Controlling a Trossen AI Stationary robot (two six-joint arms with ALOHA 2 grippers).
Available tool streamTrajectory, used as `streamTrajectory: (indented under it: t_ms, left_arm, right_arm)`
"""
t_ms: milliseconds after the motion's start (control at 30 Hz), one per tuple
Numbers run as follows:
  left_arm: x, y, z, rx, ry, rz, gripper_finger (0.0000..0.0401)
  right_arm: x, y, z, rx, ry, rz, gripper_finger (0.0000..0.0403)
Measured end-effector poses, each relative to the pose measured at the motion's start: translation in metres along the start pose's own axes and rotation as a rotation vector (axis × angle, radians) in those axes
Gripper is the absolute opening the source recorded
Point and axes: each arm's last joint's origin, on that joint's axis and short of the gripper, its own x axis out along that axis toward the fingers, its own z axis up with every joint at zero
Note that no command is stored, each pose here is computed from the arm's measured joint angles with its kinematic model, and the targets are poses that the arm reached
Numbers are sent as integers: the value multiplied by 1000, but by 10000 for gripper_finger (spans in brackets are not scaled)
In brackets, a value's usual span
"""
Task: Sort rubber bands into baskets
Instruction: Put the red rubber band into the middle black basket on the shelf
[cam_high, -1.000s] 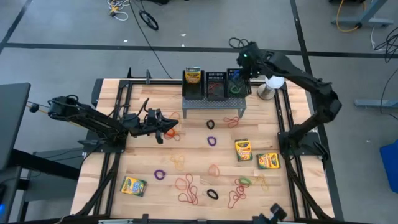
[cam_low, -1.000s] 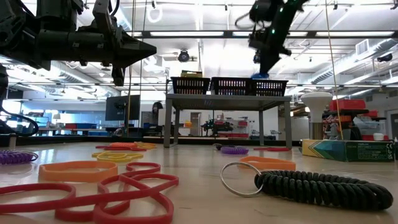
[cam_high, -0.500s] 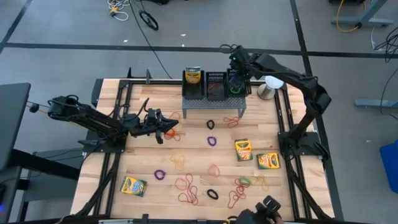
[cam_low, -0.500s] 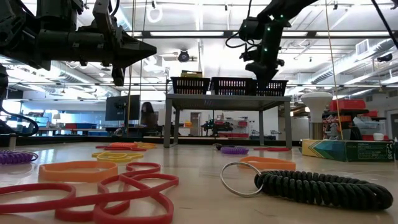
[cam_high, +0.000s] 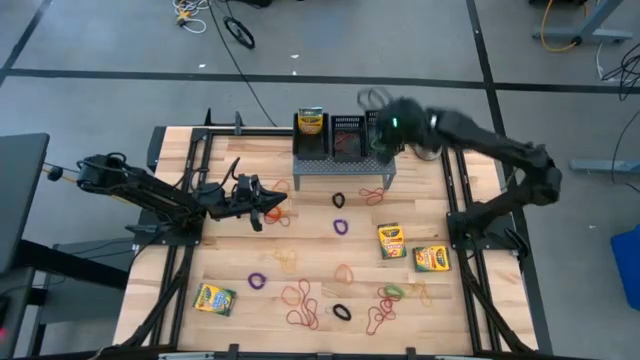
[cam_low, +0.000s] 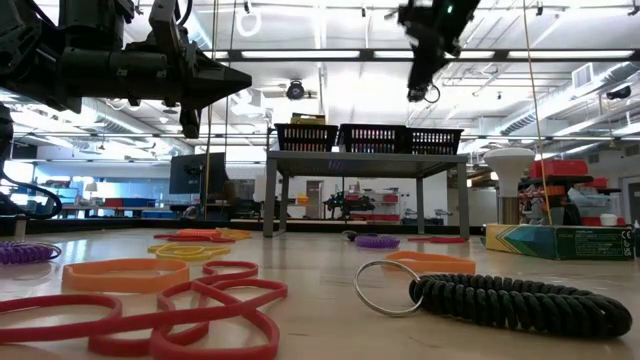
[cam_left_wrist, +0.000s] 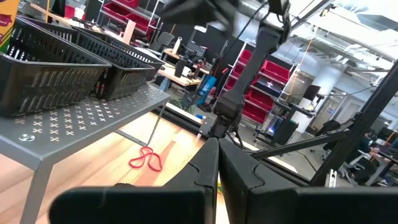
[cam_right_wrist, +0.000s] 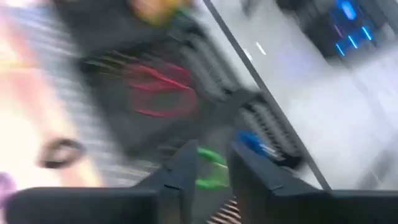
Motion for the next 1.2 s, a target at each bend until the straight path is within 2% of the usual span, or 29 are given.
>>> streamTrajectory:
  t_ms: [167, 300, 433, 567, 667, 800, 1033, 1200]
  left_arm:
    - [0, 0, 0, 0, 0, 0, 18]
    - [0, 0, 0, 0, 0, 0, 18]
    - [0, 0, 0, 0, 0, 0, 18]
    - [0, 0, 1, -2, -7, -3, 18]
    - [0, 0, 1, -2, -7, -3, 18]
    - [0, 0, 1, -2, -7, -3, 18]
    - [0, -1, 2, -6, -21, -8, 18]
    - [0, -1, 3, -16, -27, -9, 18]
  right_arm:
    - [-13, 61, -29, -2, -194, 162, 11]
    - [-14, 105, -52, 33, -315, 232, 16]
    - [-13, 137, -74, 25, -375, 296, 16]
    - [-15, 161, -99, -26, -386, 368, 5]
    - [-20, 174, -116, -20, -361, 421, 4]
    - [-23, 192, -138, -23, -321, 422, 9]
    - [-15, 227, -159, -112, -269, 444, 12]
    - [-6, 237, -163, -139, -251, 435, 13]
